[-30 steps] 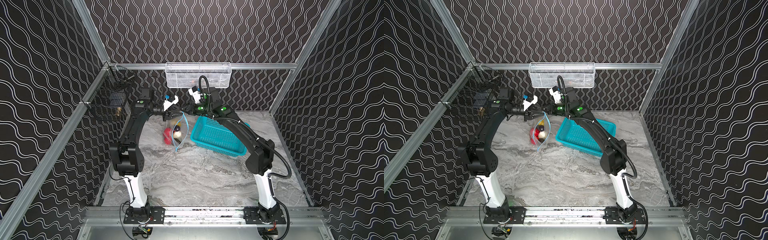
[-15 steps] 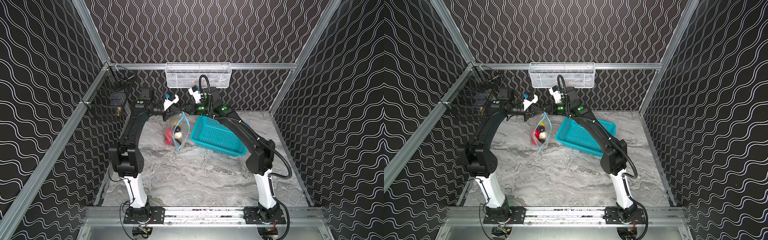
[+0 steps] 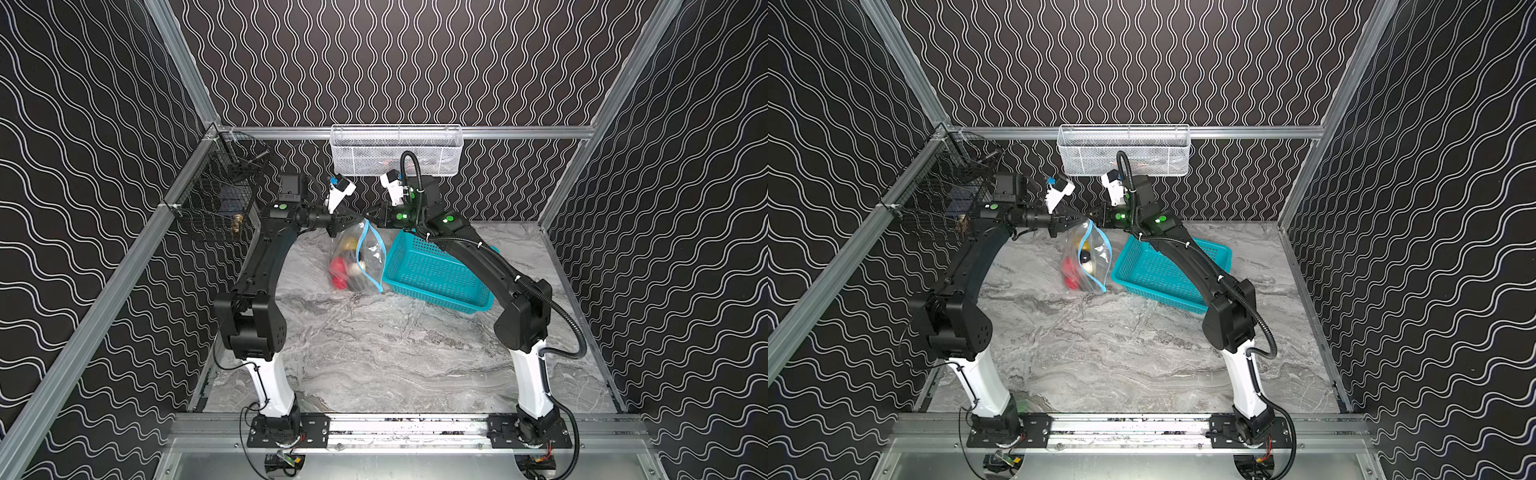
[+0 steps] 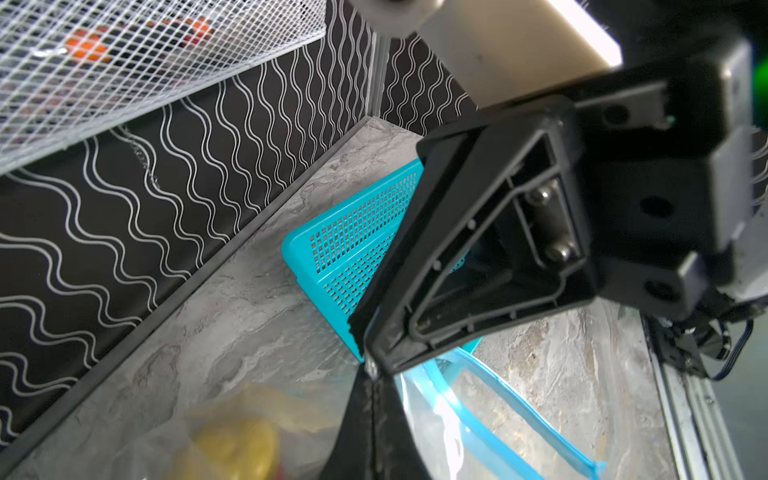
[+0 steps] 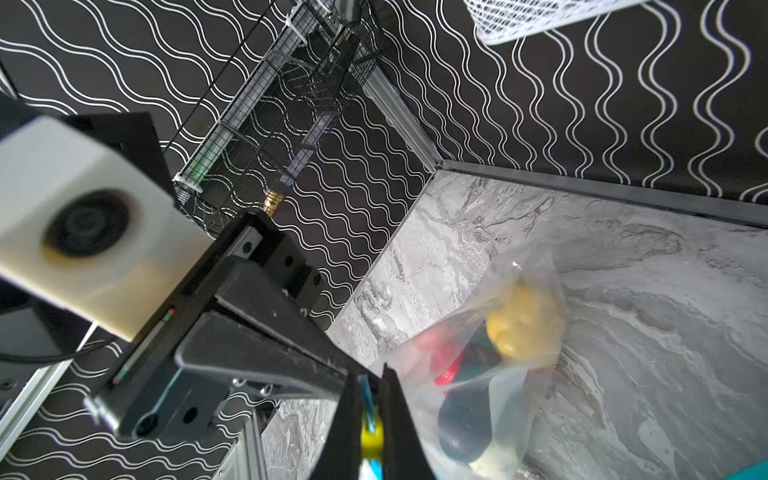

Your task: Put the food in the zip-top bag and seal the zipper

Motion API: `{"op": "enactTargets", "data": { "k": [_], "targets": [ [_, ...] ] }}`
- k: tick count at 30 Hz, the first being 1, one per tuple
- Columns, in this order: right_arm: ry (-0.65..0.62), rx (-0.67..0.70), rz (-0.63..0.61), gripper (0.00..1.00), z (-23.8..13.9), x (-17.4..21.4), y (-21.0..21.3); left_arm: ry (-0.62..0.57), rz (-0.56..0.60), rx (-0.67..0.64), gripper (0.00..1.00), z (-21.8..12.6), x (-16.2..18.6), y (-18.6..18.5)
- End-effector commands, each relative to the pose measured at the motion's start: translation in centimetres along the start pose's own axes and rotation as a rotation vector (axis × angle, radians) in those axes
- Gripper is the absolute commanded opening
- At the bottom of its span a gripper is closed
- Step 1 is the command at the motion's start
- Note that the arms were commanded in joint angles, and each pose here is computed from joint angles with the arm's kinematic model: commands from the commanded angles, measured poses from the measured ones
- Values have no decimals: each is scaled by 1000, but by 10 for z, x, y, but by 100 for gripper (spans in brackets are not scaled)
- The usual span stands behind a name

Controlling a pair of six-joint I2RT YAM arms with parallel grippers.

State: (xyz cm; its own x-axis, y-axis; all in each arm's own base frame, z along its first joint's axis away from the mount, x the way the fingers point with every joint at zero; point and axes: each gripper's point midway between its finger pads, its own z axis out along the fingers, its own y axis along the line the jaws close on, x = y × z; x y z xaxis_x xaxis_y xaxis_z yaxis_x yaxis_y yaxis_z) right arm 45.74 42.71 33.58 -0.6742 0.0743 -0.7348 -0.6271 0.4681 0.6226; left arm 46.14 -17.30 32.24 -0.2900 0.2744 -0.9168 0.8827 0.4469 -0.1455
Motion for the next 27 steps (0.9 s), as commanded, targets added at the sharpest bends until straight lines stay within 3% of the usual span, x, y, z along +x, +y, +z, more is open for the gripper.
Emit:
{"op": "enactTargets", "data": {
  "k": [1,9,27],
  "targets": [
    [26,57,18,5,-1,9,-12,-56,-1,-55,0,-6,-21,8],
    [21,52,14,9,-4,11,-11,-51,-57,-114,0,-8,-23,18],
    [-11,-83,22,23,-8,3,16,-55,-88,-40,0,-12,-18,-6]
  ]
}}
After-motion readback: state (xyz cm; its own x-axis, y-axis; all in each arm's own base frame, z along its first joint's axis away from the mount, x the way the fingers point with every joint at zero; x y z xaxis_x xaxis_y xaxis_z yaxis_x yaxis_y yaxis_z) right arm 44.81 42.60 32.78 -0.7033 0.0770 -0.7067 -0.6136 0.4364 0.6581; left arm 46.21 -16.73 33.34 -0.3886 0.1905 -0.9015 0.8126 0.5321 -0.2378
